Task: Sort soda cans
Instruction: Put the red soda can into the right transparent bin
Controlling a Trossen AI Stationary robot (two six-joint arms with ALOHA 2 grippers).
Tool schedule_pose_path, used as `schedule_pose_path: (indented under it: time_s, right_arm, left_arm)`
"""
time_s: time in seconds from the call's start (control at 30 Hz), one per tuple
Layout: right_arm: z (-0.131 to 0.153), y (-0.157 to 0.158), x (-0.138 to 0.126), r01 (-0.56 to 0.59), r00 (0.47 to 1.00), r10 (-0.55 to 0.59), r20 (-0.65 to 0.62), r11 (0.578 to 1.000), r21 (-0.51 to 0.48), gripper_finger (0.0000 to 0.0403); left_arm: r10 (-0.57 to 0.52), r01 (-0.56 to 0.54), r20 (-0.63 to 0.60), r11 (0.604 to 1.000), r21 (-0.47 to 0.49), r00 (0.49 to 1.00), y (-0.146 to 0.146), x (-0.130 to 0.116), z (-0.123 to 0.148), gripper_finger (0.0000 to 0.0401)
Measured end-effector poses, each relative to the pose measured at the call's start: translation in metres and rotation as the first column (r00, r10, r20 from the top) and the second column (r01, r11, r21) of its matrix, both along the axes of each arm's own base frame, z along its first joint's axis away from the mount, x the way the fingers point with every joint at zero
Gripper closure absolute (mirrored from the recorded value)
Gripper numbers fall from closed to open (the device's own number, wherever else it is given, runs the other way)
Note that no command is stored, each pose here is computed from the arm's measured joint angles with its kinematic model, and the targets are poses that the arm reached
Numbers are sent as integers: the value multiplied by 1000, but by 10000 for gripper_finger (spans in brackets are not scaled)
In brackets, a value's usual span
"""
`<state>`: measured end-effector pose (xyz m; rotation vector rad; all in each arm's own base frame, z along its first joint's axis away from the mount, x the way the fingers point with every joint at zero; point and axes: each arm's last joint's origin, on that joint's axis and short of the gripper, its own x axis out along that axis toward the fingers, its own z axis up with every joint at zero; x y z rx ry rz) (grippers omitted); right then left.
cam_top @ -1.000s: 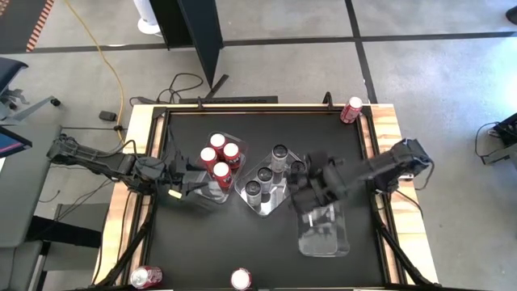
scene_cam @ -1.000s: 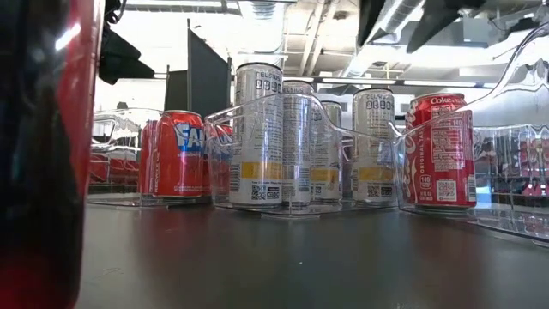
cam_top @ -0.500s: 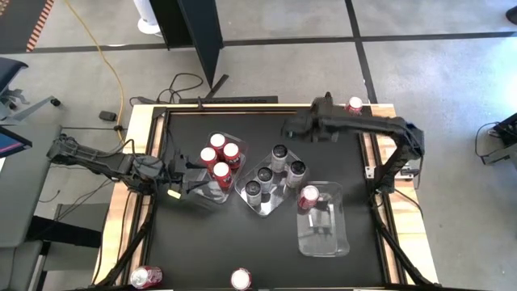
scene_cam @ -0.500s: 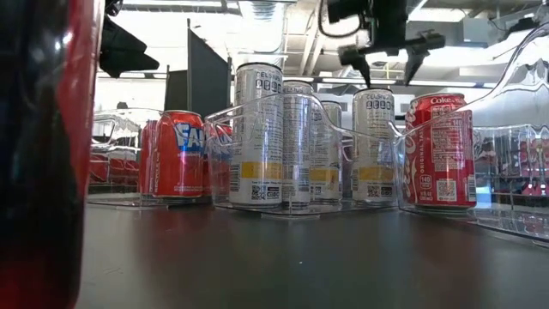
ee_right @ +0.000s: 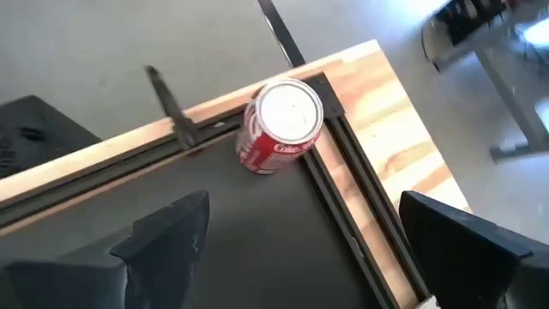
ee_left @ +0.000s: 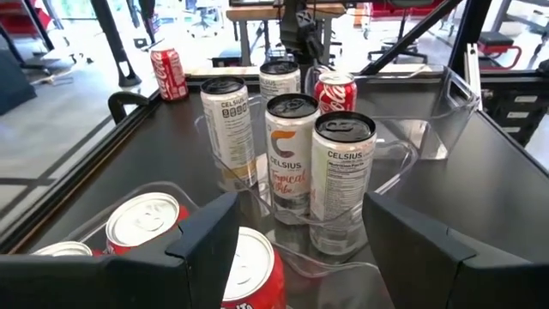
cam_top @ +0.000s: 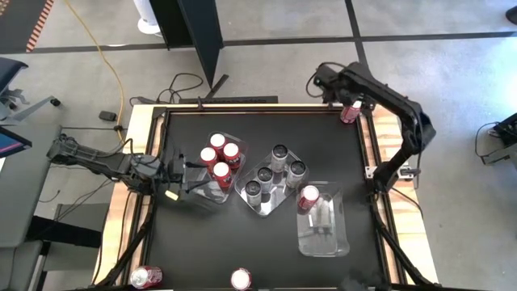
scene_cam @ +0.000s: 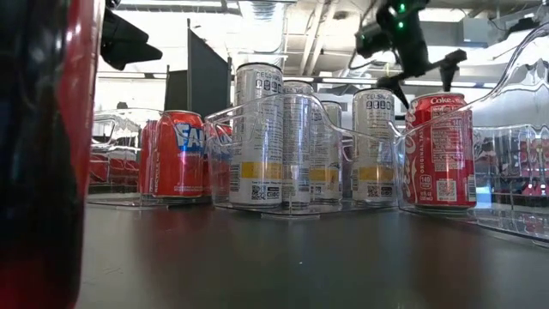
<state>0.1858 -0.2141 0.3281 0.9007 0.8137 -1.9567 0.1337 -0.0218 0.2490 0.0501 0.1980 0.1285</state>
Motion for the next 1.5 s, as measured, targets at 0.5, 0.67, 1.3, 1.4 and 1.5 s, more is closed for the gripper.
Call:
schedule_pose_path:
  time_s: [0.5, 0.67, 1.3, 1.4, 1.5]
  right_arm:
    - [-61, -52, -36, 84, 986, -85, 143, 996, 13, 3]
    - [-60, -52, -35, 127, 979, -124, 160, 992, -5, 3]
    - [-66, -47, -36, 250, 959, -241, 147, 967, -51, 3]
    - [-66, -48, -37, 261, 958, -250, 139, 963, -65, 3]
    - [-71, -49, -35, 263, 960, -255, 117, 963, -55, 3]
  left_arm:
    - [-38, 30, 48, 988, 154, 998, 0, 1, 7, 162]
    - [-46, 31, 77, 981, 193, 996, 0, 1, 14, 162]
    - [-57, 48, 37, 972, 229, 998, 0, -1, 23, 162]
    - [-58, 48, 37, 971, 236, 998, 0, -1, 23, 162]
    - [-58, 46, 44, 971, 234, 997, 0, -3, 24, 162]
